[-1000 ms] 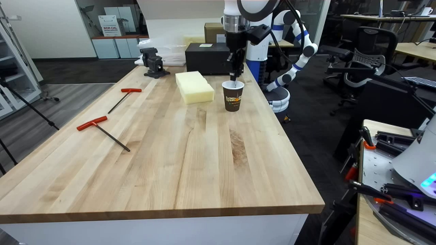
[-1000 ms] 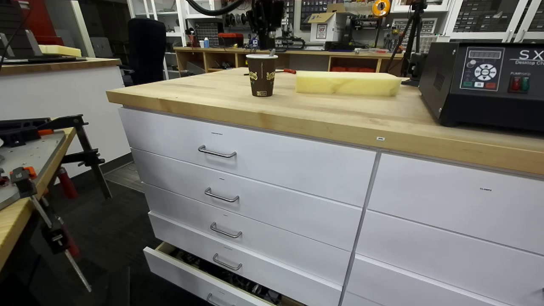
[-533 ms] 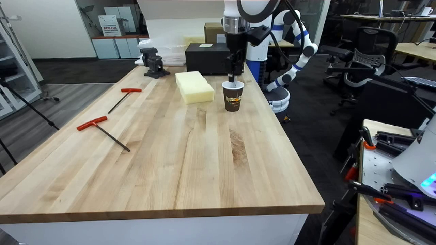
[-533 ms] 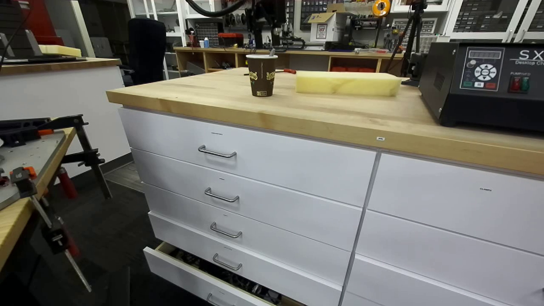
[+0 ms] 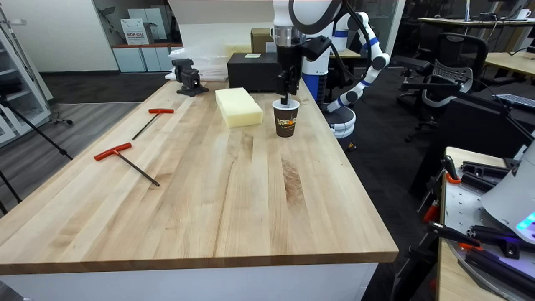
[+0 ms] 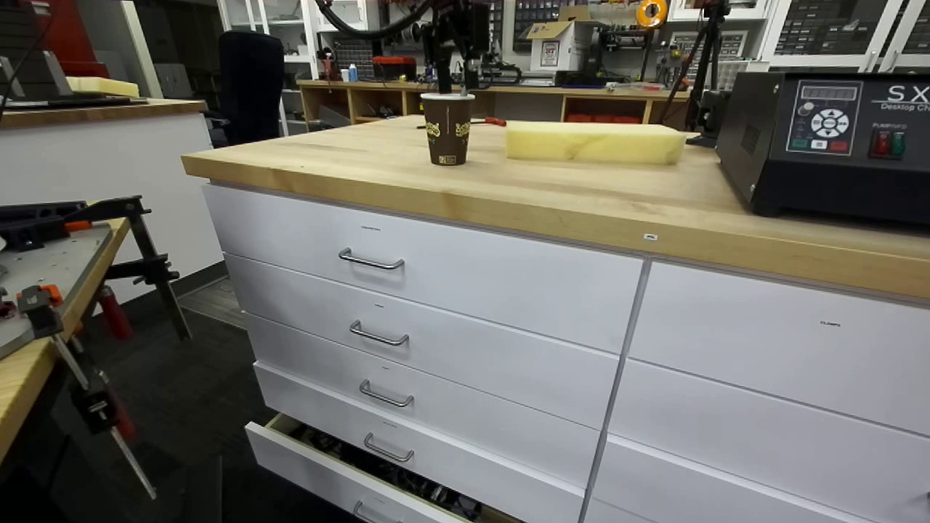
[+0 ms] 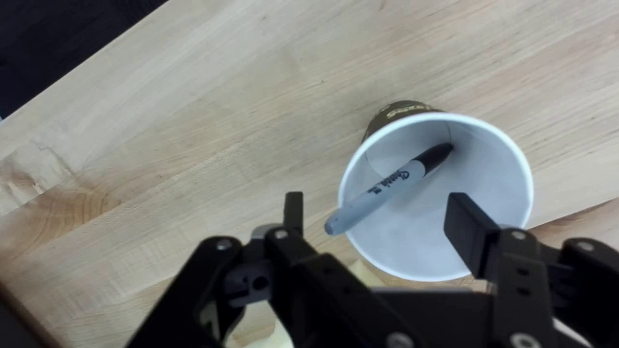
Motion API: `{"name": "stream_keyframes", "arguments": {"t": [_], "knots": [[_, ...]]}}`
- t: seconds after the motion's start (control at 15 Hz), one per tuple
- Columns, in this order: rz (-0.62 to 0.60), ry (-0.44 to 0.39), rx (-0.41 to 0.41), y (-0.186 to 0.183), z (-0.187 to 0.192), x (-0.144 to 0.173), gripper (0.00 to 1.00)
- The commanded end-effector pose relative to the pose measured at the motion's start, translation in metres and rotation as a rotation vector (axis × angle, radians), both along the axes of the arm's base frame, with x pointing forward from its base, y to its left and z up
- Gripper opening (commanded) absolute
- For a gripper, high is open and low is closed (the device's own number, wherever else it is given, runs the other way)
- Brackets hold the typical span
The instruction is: Pick the marker from the cup and put it on the table
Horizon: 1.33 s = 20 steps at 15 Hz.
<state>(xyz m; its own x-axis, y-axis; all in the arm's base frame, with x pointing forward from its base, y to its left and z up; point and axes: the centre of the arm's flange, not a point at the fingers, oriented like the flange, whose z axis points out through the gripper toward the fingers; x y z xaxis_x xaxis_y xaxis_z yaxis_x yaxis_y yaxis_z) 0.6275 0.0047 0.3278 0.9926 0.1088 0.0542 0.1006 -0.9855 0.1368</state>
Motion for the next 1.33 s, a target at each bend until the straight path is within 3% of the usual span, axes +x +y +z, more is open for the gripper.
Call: {"name": "stream_keyframes", "arguments": {"t": [0.0, 0.47, 1.27], "knots": [[0.002, -0.004, 0.0, -0.001, 0.004, 0.001, 0.46], [0.004, -0.013, -0.003, -0.001, 0.009, 0.005, 0.03], [0.015, -0.025, -0.008, 0.003, 0.026, 0.012, 0.03]]}}
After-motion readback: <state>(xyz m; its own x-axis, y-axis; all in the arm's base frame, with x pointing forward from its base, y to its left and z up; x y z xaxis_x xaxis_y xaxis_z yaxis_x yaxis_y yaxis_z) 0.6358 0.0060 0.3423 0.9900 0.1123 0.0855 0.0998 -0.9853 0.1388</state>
